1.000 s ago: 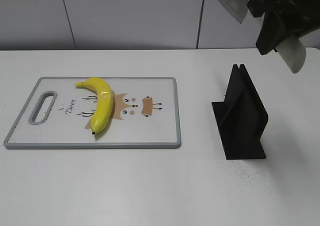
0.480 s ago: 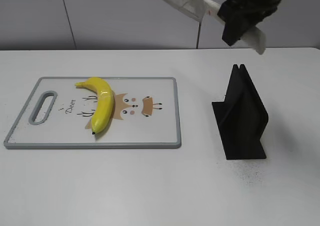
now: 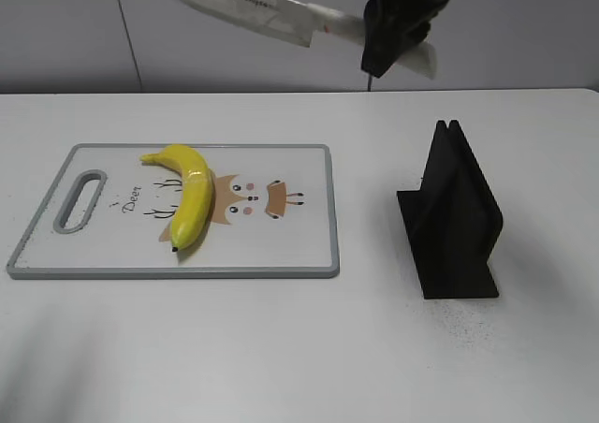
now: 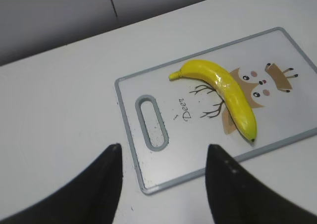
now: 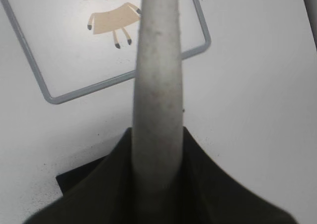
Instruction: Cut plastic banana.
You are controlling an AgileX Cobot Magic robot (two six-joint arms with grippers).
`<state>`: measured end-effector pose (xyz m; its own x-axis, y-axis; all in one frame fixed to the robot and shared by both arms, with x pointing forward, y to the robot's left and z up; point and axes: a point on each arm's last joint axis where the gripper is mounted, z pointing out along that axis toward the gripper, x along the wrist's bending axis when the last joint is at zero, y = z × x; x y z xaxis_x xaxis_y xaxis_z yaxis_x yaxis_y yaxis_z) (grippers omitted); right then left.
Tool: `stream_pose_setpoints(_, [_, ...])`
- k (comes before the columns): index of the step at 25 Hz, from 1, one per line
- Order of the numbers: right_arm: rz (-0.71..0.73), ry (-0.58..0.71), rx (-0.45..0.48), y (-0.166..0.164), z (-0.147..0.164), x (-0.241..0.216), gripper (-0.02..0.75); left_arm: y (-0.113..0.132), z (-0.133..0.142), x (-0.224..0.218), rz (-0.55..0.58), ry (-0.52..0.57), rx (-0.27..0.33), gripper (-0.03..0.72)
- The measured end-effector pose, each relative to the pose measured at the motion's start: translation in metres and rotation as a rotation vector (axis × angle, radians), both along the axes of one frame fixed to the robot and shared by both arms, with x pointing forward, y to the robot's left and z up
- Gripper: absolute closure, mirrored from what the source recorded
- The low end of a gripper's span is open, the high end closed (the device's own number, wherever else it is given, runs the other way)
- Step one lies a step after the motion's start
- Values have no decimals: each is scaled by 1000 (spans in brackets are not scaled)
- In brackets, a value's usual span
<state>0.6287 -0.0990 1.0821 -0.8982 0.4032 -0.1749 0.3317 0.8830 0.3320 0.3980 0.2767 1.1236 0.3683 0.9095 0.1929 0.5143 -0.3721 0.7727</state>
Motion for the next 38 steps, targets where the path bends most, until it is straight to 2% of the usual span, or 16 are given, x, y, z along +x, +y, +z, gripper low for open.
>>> stream_pose_setpoints(4, [190,-33,-37,5,-3,0,577,-6,21,35,-119,-35,102,162])
stream_pose_setpoints(9, [308,-49,-51,11,-13,7,577,-18,34,77,-361,-39,245,162])
stream_pose_setpoints(13, [412,-61,-30,18,-17,10,577,-30,34,108,-561,-6,290,162])
stream_pose_setpoints(19, [468,-51,-12,25,-31,18,577,-45,18,143,-818,48,289,162])
stream_pose_setpoints(22, [496,-28,5,29,-43,21,577,-48,-2,159,-886,90,286,162])
stream_pose_setpoints(26, [509,-10,7,32,-53,23,577,-50,-28,176,-935,138,280,162])
stream_pose_setpoints(32, [509,2,20,37,-66,31,577,-54,-53,194,-955,159,246,168])
stream_pose_setpoints(35, [509,-2,22,37,-66,32,577,-54,-63,200,-949,173,240,220])
stream_pose_setpoints(38, [509,0,23,38,-67,33,577,-55,-69,205,-940,175,233,333])
